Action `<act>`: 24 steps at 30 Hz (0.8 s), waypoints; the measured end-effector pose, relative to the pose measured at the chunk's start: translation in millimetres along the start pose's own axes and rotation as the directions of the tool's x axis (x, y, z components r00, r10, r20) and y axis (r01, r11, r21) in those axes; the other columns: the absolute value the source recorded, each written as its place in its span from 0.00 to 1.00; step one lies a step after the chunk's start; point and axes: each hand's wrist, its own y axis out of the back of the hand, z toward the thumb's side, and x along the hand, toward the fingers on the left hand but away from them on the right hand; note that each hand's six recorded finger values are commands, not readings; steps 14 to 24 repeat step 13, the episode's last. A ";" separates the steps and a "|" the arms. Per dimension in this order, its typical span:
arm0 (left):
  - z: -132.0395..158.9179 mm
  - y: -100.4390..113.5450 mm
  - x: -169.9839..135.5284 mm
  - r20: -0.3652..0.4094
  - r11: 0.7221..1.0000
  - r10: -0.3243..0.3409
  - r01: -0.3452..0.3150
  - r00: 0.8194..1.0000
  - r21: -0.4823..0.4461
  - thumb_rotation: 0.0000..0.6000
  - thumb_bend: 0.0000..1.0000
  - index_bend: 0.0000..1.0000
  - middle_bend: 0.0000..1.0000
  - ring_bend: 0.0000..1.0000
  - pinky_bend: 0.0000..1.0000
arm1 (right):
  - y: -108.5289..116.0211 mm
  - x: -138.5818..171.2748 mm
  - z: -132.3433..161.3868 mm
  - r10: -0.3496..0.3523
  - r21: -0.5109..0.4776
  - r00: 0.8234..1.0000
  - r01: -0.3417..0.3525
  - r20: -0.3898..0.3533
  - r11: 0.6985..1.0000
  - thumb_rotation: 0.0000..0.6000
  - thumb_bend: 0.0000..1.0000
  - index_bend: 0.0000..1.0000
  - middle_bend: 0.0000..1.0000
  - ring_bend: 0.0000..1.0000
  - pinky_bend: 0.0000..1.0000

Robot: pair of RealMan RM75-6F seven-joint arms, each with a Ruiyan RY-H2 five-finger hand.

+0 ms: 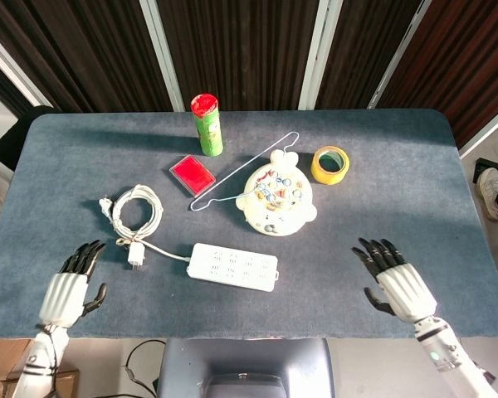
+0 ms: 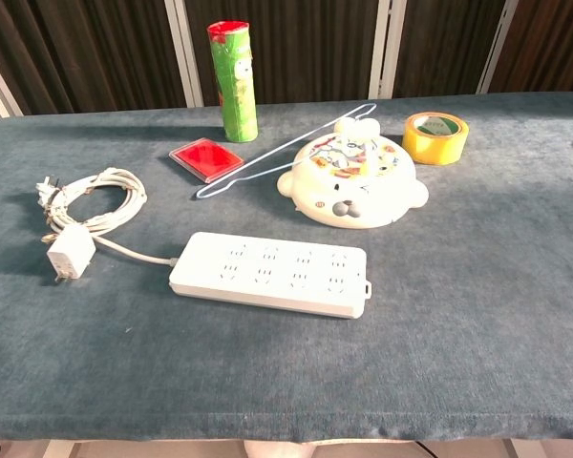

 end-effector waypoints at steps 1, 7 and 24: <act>-7.3 9.0 -12.3 -0.006 1.000 0.022 -0.022 1.000 0.013 1.00 0.46 0.00 0.04 0.05 0.18 | 0.9 7.3 -7.1 -0.007 0.006 0.999 0.007 0.034 1.000 1.00 0.48 0.00 0.08 0.00 0.00; -42.2 55.7 -64.9 -0.065 0.990 0.090 -0.082 0.994 0.115 1.00 0.46 0.00 0.04 0.04 0.17 | 16.3 54.2 -52.5 -0.119 -0.006 0.965 0.124 0.235 0.992 1.00 0.42 0.00 0.08 0.00 0.00; -47.6 58.0 -70.3 -0.086 0.994 0.034 -0.025 0.996 0.104 1.00 0.46 0.00 0.04 0.04 0.16 | 26.0 73.3 -68.2 -0.193 0.017 0.942 0.196 0.273 0.980 1.00 0.40 0.00 0.08 0.00 0.00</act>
